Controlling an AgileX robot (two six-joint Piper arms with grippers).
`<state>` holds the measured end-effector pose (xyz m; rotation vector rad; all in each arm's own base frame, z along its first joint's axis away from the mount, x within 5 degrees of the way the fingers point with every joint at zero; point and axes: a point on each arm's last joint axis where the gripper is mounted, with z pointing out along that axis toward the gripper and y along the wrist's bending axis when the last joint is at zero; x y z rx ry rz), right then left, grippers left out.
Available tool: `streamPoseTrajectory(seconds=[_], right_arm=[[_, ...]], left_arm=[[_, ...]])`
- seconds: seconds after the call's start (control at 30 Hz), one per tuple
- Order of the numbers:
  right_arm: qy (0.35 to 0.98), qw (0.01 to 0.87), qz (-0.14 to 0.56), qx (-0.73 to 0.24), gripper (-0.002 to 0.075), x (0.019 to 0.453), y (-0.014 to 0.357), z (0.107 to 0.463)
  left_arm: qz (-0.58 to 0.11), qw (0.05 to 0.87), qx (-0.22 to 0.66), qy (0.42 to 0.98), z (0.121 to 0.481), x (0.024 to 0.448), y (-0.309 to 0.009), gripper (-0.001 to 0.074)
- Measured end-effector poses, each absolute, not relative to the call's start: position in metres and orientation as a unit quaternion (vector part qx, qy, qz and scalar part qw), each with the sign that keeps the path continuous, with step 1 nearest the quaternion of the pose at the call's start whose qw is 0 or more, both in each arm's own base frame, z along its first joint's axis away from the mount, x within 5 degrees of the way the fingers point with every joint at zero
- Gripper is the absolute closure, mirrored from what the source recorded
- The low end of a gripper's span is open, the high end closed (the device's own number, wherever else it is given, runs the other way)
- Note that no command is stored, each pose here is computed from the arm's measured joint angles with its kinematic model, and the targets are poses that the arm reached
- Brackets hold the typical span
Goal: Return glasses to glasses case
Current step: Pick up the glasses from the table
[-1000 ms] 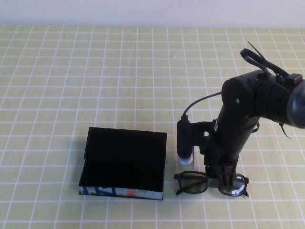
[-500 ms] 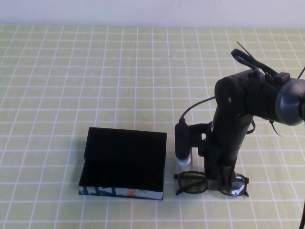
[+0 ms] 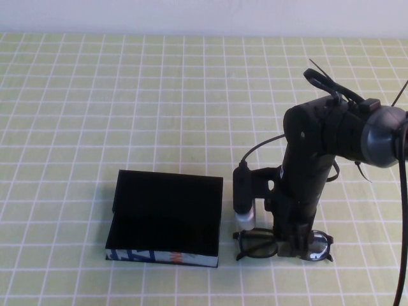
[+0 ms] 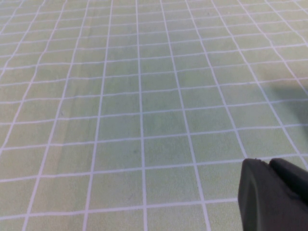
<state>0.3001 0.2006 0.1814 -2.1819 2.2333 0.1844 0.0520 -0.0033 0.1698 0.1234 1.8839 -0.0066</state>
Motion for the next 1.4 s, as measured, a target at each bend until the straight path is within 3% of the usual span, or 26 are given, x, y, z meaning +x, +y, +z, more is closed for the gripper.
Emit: streamPoseTrajectory(seconds=[0.23,0.5,0.73,1.4], right_arm=[[0.716,0.007,0.060,-0.695,0.0440,0.3018,0.2018,0.1862],[0.716,0.000,0.062,-0.695,0.0484,0.3007,0.2011,0.1862],[0.716,-0.005,0.063,-0.695,0.0608,0.2998,0.2007,0.1863],[0.720,-0.013,0.066,-0.691,0.0670,0.2984,0.2010,0.1872]], left_arm=[[-0.003,0.587,0.053,0.808,0.1698,0.0520,-0.0033,0.0738],[-0.003,0.587,0.053,0.808,0.1698,0.0520,-0.0033,0.0738],[-0.003,0.587,0.053,0.808,0.1698,0.0520,-0.0033,0.0738],[-0.003,0.587,0.053,0.808,0.1698,0.0520,-0.0033,0.0738]])
